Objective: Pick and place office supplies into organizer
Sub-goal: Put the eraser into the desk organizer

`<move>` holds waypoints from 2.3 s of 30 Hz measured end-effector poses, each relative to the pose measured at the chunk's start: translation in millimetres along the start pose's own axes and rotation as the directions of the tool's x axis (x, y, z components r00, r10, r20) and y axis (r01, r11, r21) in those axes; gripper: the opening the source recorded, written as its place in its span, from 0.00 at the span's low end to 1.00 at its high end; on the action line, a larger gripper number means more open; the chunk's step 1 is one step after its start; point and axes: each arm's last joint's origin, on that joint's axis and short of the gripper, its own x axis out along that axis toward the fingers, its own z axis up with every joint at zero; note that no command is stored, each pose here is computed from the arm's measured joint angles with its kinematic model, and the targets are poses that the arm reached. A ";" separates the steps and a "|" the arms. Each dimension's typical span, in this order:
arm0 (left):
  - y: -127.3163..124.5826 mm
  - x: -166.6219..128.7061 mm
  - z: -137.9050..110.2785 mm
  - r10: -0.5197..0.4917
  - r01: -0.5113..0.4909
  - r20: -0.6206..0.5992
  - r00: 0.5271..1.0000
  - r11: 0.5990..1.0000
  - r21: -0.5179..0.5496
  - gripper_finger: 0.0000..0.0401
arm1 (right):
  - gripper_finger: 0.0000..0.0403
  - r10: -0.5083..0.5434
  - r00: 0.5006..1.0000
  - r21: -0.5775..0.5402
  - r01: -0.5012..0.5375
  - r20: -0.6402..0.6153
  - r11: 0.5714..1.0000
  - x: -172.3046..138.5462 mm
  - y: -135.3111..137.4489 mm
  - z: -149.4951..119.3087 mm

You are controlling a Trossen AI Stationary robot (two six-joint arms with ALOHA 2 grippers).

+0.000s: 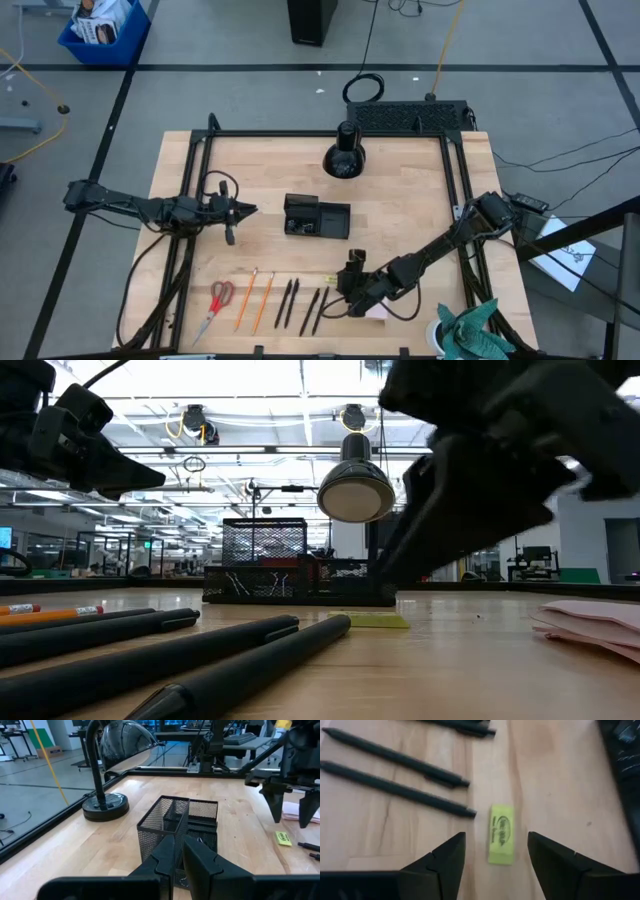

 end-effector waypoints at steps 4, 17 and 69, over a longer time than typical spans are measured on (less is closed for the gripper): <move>0.0 0.0 0.6 0.000 0.000 0.006 1.000 1.000 -0.002 0.10 | 0.48 -0.003 1.000 0.002 0.003 -0.004 1.000 2.0 -1.9 -6.4; 0.0 0.0 0.8 0.000 0.000 0.008 1.000 1.000 -0.003 0.10 | 0.47 0.004 1.000 0.009 -0.005 0.018 1.000 8.8 -0.5 -10.7; 0.0 0.0 0.7 0.000 0.000 0.006 1.000 1.000 -0.002 0.10 | 0.04 0.074 0.997 0.082 -0.075 0.014 0.994 0.9 -16.1 3.8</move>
